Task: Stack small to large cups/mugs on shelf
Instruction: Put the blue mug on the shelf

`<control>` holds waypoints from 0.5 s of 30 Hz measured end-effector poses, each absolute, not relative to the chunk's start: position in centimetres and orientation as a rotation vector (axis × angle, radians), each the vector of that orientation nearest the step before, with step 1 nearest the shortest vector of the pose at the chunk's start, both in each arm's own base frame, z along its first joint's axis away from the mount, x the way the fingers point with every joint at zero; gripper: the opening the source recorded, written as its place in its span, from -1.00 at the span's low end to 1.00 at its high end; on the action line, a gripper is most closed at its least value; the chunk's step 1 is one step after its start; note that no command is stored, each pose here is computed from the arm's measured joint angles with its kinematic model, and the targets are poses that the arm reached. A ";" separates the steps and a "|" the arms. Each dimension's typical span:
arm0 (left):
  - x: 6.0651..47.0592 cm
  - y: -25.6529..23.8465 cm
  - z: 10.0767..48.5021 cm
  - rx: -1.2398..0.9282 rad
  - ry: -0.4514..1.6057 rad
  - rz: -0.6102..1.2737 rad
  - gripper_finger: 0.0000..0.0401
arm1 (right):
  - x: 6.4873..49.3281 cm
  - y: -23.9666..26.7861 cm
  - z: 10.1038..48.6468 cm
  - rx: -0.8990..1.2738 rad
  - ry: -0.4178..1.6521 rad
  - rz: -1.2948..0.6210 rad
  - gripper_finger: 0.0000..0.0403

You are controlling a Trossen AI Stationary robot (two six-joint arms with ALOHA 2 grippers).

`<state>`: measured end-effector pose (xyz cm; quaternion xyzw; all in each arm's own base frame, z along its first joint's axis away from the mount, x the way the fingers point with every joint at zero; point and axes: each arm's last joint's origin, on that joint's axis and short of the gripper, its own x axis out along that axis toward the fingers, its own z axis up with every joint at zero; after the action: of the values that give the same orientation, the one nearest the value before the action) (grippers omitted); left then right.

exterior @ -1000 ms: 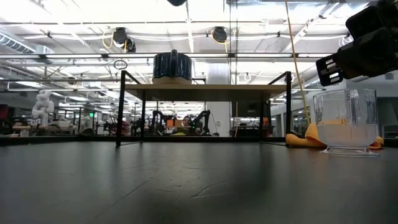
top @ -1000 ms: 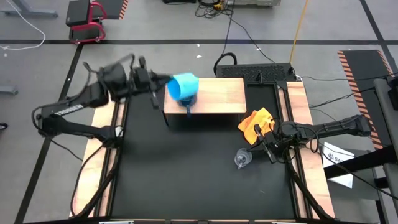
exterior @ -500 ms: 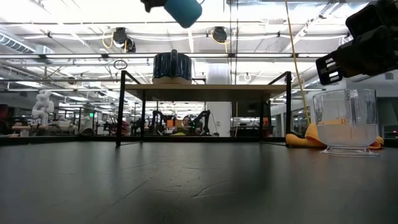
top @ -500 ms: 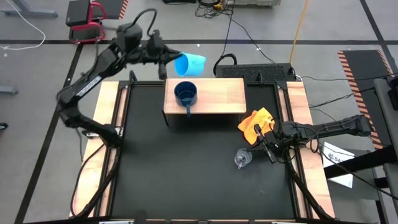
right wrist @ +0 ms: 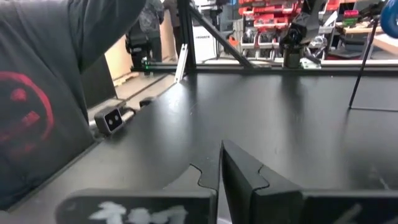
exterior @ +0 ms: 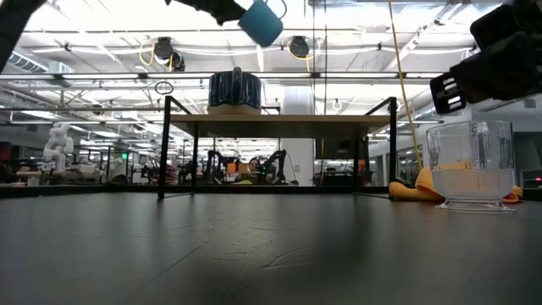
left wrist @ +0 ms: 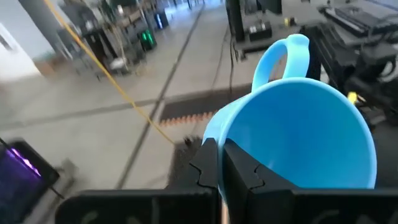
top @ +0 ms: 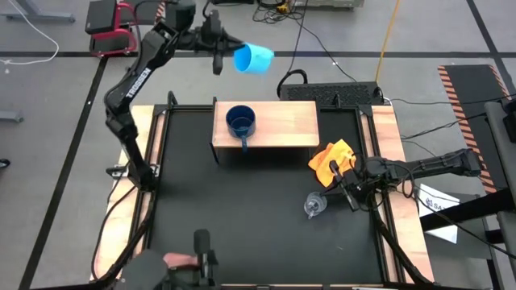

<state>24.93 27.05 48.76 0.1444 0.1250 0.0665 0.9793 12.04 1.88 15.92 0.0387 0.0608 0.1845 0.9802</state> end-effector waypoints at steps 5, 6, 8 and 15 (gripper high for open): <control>25.1 28.5 50.5 0.358 0.154 0.148 -0.98 | 12.1 1.9 16.4 0.090 0.078 0.373 -0.96; 24.9 28.7 50.6 0.355 0.133 0.146 -0.98 | 12.1 1.9 16.4 0.090 0.076 0.373 -0.96; 24.4 29.2 50.5 0.343 0.117 0.120 -0.98 | 12.1 1.9 16.4 0.090 0.070 0.373 -0.96; 25.0 29.1 49.5 0.343 0.136 0.003 -0.98 | 12.1 1.9 16.5 0.089 0.070 0.373 -0.96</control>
<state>25.04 29.05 49.51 0.1704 0.0676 0.0015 0.9830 12.08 1.88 16.45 0.0444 0.0346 0.1851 0.9811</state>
